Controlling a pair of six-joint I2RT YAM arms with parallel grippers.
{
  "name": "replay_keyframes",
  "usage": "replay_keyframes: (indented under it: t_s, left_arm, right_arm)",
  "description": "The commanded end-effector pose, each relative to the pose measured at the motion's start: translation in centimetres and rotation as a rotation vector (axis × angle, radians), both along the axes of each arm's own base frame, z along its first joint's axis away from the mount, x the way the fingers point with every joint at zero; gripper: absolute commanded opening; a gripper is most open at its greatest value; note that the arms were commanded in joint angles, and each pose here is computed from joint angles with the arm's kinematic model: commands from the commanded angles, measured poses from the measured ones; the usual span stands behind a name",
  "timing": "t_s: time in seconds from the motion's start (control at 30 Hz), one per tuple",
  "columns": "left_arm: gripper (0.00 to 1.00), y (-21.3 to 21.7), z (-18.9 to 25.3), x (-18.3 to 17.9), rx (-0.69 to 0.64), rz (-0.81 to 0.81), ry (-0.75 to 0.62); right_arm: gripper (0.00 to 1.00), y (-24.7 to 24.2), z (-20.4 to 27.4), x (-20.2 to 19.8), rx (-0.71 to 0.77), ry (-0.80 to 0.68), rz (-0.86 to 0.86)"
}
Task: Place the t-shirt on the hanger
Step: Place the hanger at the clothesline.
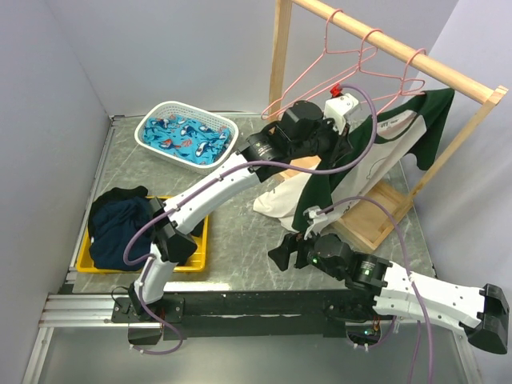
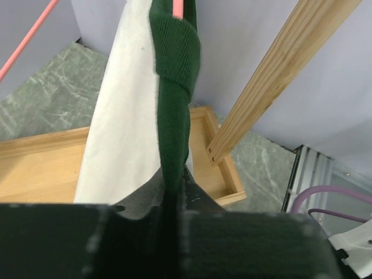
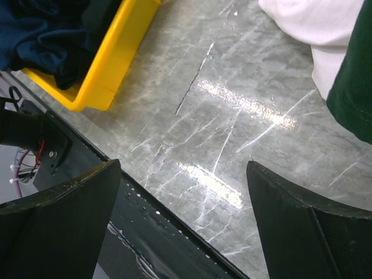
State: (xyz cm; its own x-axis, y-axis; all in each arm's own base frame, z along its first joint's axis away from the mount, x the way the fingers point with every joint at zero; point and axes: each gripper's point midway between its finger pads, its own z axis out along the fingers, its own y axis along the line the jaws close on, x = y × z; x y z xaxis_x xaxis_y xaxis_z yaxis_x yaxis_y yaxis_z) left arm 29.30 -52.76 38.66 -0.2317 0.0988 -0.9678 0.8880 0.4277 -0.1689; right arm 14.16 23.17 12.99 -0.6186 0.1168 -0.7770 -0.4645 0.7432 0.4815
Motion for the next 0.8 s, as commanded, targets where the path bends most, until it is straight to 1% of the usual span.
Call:
replay_keyframes:
  t_s: [0.0,0.03,0.07,0.17,0.2,0.23,0.3,0.33,0.37,0.4,0.43,0.57,0.6,0.67,0.7,0.73,0.77]
  left_arm:
    - [0.22,0.7,7.2,-1.2,-0.189,-0.029,-0.094]
    - [0.28,1.4,8.1,-1.6,-0.201,-0.028,-0.101]
    - [0.41,1.7,8.4,-1.7,-0.205,-0.025,-0.102]
    - [0.64,2.9,9.2,-2.4,-0.213,-0.020,-0.107]
    - [0.68,3.5,9.4,-2.8,-0.212,-0.023,-0.106]
    - [0.78,3.8,9.5,-3.1,-0.212,-0.026,-0.105]
    - [0.83,4.9,9.9,-4.0,-0.216,-0.038,-0.104]
    - [0.87,5.2,10.0,-4.4,-0.217,-0.044,-0.105]
    - [0.99,5.5,10.1,-4.6,-0.218,-0.047,-0.103]
    - [0.99,6.3,10.4,-5.4,-0.222,-0.061,-0.101]
    - [0.96,6.7,10.4,-5.7,-0.222,-0.064,-0.094]
    - [0.96,9.4,10.4,-7.6,-0.225,-0.061,-0.060]
    - [0.96,10.8,9.9,-8.5,-0.226,-0.058,-0.035]
    - [0.96,12.5,9.3,-8.7,-0.230,-0.007,-0.014]
    - [0.96,14.2,8.1,-9.3,-0.222,0.022,0.007]
    - [0.96,15.3,7.5,-8.9,-0.228,0.083,0.033]
    - [0.96,16.0,4.2,-8.7,-0.180,0.126,0.076]
  right_arm:
    - [0.97,0.5,0.2,0.9,0.035,-0.010,-0.041]
    - [0.97,0.5,0.1,1.0,0.034,-0.008,-0.047]
    - [0.97,0.6,-0.2,1.0,0.024,-0.002,-0.051]
    - [0.97,0.7,-0.4,1.5,0.017,0.002,-0.077]
    - [0.97,0.7,-0.4,1.6,0.018,0.004,-0.086]
    - [0.97,0.8,-0.2,1.9,0.025,-0.002,-0.095]
    - [0.97,0.9,-0.2,2.1,0.027,0.000,-0.110]
    - [0.97,1.0,0.0,2.3,0.034,-0.003,-0.116]
    - [0.97,1.1,-0.1,2.4,0.033,-0.003,-0.120]
    - [0.97,1.1,-0.1,2.4,0.035,-0.002,-0.124]
    - [0.97,1.2,0.0,2.5,0.044,-0.004,-0.126]
    - [0.97,1.2,-0.4,2.8,0.024,0.003,-0.147]
    - [0.98,1.1,-0.6,2.9,0.018,0.002,-0.155]
    - [0.98,1.2,-0.8,3.1,0.003,0.003,-0.160]
    - [0.98,1.2,-0.7,3.2,-0.002,-0.002,-0.169]
    - [0.99,1.4,-0.6,3.4,-0.006,-0.004,-0.171]
    - [0.99,1.4,-0.5,3.5,-0.013,-0.009,-0.171]
